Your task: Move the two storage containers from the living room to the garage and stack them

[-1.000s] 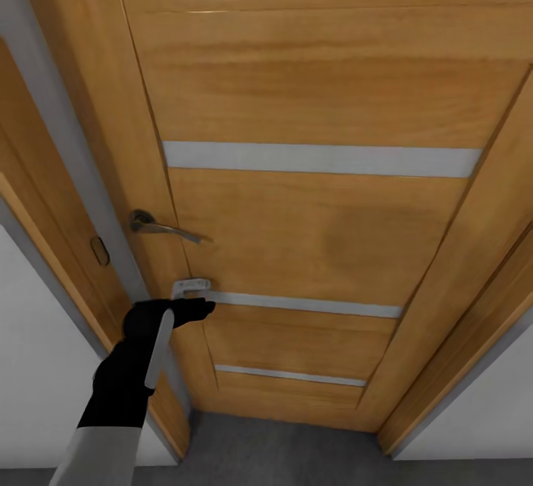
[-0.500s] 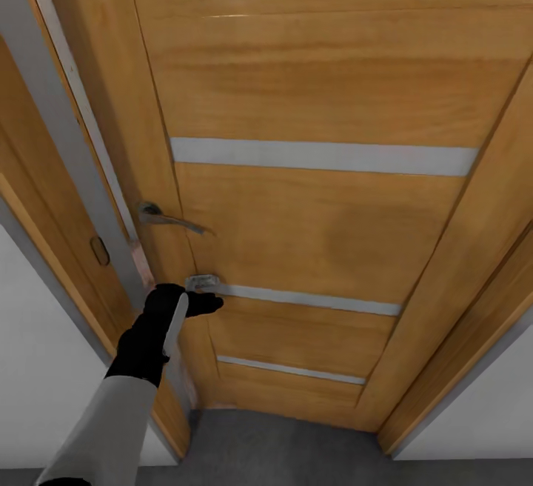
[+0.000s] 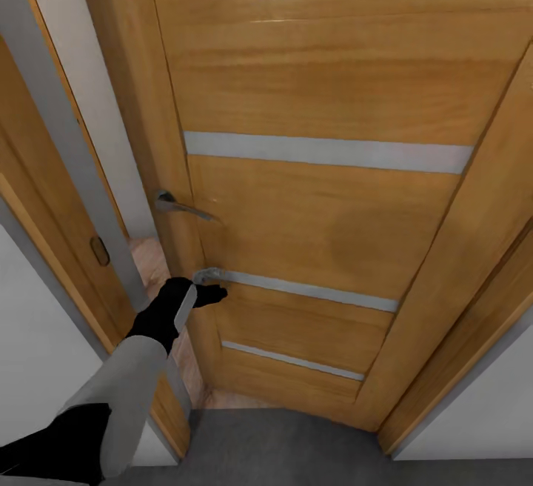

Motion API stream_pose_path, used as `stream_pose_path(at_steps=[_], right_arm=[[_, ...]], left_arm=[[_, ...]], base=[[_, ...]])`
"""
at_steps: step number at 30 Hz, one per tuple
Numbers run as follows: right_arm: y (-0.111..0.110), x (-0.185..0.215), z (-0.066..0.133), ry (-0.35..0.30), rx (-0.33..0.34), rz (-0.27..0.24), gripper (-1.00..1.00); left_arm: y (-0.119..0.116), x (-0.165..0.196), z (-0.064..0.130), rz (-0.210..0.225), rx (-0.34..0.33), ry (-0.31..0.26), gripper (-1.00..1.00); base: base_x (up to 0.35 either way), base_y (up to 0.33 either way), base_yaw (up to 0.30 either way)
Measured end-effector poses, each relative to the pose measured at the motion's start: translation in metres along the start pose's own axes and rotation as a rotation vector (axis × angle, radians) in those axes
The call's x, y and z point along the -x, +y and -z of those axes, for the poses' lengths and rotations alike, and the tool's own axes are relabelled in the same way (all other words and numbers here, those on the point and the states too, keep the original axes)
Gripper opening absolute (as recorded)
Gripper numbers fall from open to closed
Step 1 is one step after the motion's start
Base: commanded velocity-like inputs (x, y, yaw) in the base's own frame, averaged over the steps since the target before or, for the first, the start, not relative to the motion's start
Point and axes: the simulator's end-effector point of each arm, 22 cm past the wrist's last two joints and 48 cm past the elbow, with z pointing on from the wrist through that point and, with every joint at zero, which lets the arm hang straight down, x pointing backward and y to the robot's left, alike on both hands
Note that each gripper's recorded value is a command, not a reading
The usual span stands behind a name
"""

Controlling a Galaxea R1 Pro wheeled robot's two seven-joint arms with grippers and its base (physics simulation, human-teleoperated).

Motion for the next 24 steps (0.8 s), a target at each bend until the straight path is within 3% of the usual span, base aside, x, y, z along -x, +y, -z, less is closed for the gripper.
stream_pose_path(at_steps=[5,12,19,24], right_arm=[[-0.001,0.000,0.000,0.000,-0.001,0.001,1.00],[-0.002,0.000,0.000,0.000,-0.002,0.000,1.00],[-0.001,0.000,0.000,0.000,0.000,-0.002,1.00],[-0.001,0.000,0.000,0.000,0.001,-0.006,1.00]], left_arm=[[-0.001,0.002,-0.001,0.003,-0.002,-0.015,1.00],[-0.003,0.019,-0.001,0.028,-0.015,-0.094,1.00],[-0.006,0.027,-0.001,0.059,-0.034,-0.133,1.00],[-0.003,0.028,-0.001,0.054,-0.026,-0.144,1.00]], base=[[0.000,0.000,0.000],[0.000,0.000,0.000],[0.000,0.000,-0.004],[0.000,0.000,-0.176]])
